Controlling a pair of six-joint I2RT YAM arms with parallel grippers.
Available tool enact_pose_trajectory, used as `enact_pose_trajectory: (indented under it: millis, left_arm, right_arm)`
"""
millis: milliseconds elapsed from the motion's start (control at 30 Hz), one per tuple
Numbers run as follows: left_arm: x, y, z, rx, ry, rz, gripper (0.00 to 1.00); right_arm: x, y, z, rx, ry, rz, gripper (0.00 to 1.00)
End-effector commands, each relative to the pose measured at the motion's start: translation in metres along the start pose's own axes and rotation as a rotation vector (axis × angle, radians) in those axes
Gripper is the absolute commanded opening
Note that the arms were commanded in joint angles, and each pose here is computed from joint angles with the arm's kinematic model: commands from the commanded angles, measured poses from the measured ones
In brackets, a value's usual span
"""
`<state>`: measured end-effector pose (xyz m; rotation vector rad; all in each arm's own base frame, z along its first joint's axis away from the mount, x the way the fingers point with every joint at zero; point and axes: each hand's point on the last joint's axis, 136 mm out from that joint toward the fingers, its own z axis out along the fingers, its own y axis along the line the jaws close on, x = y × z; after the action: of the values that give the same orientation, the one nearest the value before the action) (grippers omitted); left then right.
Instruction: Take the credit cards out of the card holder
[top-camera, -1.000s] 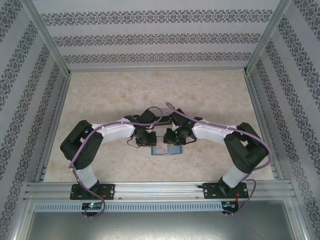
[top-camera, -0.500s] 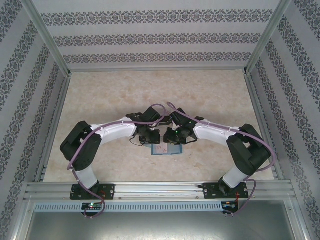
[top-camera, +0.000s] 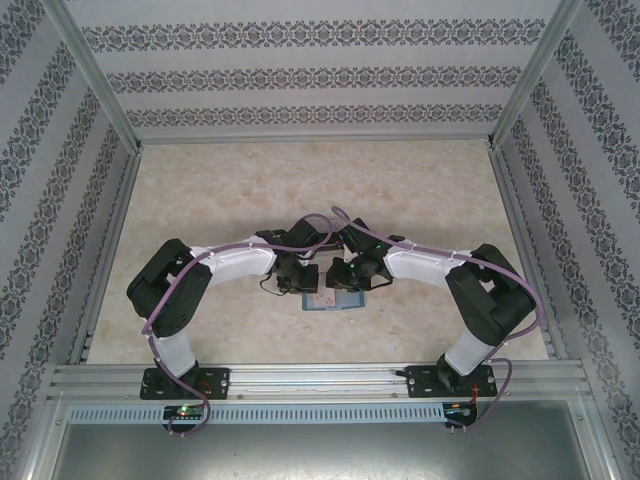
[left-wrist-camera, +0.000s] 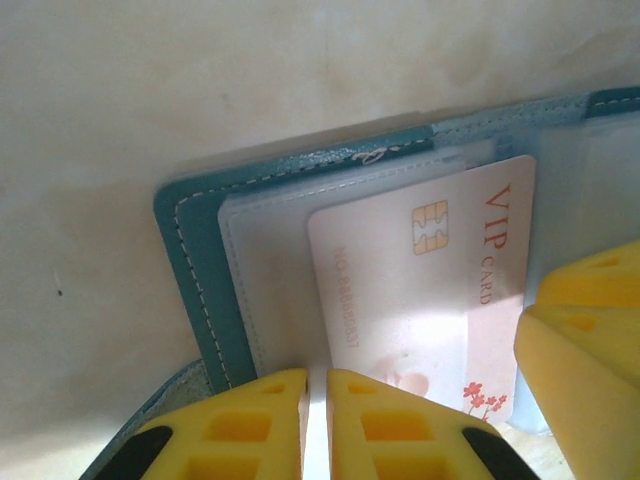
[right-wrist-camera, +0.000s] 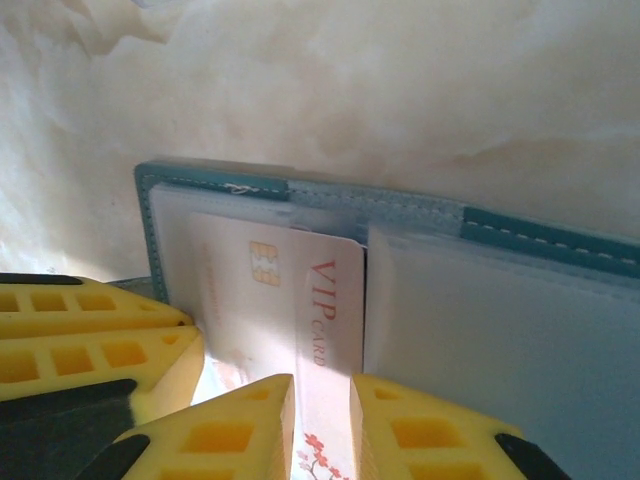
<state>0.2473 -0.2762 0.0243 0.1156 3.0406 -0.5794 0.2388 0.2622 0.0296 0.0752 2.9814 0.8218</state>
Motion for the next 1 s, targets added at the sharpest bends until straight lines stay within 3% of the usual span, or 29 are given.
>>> enact_pose_trajectory:
  millis: [0,533,967]
  left_arm:
    - [0.013,0.017,0.011,-0.067,0.026,0.005,0.14]
    - [0.017,0.026,0.017,-0.094,0.043,-0.003,0.14]
    - [0.017,0.025,0.016,-0.095,0.046,0.001,0.14]
  right_arm:
    - [0.000,-0.016,0.006,0.037,0.007,0.006,0.23]
    - [0.000,-0.005,0.015,-0.151,0.014,0.019,0.23]
    - [-0.001,0.002,0.020,-0.223,0.025,0.015,0.21]
